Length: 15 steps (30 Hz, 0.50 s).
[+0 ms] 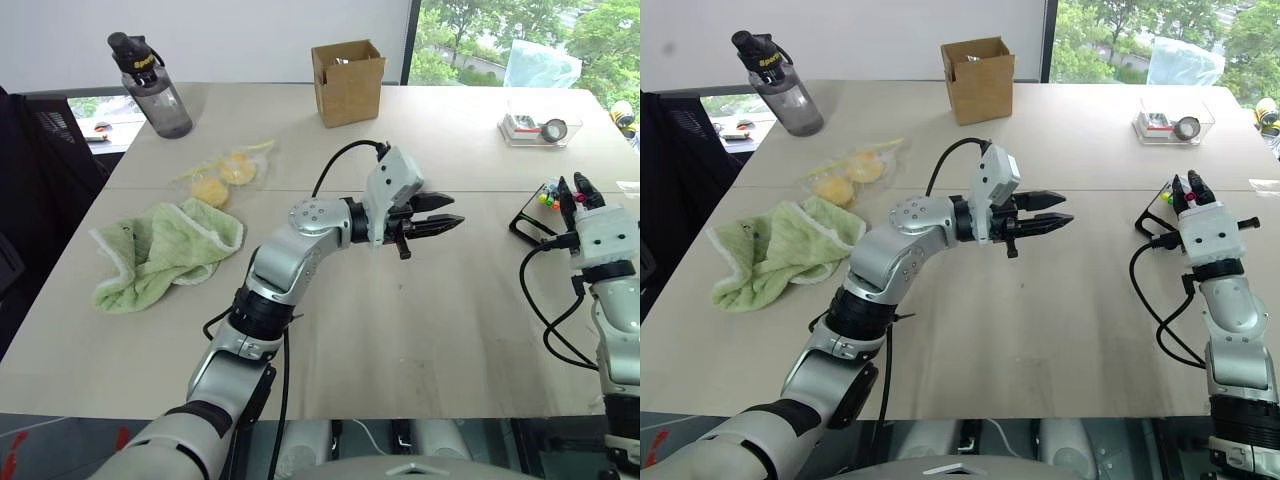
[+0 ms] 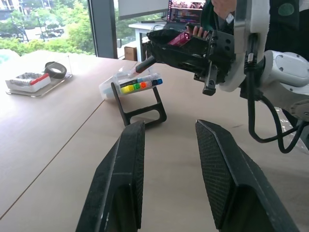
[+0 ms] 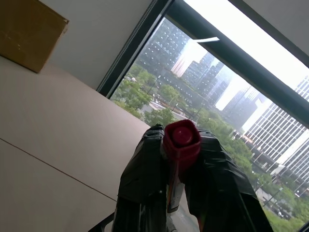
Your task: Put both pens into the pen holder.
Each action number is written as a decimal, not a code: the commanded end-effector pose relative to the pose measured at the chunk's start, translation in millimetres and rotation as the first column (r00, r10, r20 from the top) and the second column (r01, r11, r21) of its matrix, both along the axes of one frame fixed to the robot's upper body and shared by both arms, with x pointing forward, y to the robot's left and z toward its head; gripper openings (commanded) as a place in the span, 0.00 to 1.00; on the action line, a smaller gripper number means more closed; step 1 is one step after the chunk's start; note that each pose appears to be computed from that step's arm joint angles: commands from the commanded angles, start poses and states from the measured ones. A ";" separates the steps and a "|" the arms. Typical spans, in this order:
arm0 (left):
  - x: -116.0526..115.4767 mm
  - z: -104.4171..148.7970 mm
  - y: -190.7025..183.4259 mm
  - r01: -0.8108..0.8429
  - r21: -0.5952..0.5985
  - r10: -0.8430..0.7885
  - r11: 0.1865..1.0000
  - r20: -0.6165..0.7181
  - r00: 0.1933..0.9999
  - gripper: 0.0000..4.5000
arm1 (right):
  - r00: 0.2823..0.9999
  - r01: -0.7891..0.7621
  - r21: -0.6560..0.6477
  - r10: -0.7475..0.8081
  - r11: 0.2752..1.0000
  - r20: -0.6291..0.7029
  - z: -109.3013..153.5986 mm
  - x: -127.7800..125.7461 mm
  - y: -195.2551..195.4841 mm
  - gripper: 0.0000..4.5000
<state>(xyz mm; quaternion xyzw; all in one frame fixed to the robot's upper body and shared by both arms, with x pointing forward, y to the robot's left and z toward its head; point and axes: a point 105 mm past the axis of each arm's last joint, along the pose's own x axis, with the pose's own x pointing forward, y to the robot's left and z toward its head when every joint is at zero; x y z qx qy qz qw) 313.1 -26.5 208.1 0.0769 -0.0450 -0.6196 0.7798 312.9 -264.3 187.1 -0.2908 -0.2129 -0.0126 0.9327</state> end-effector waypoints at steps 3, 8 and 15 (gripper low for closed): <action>-7.6 19.0 -0.9 0.013 -0.028 -0.011 1.000 0.061 0.998 0.37 | 0.998 -0.008 0.006 0.008 1.000 0.059 10.4 3.5 -4.2 0.02; -7.1 21.8 -1.6 0.006 -0.036 -0.004 0.999 0.057 0.998 0.38 | 0.999 0.006 0.026 -0.007 1.000 0.043 5.1 11.4 -10.8 0.24; -0.8 19.9 0.6 -0.038 -0.049 0.038 0.998 0.009 0.999 0.38 | 0.998 0.028 0.025 -0.030 0.999 0.053 7.5 15.0 -18.9 0.99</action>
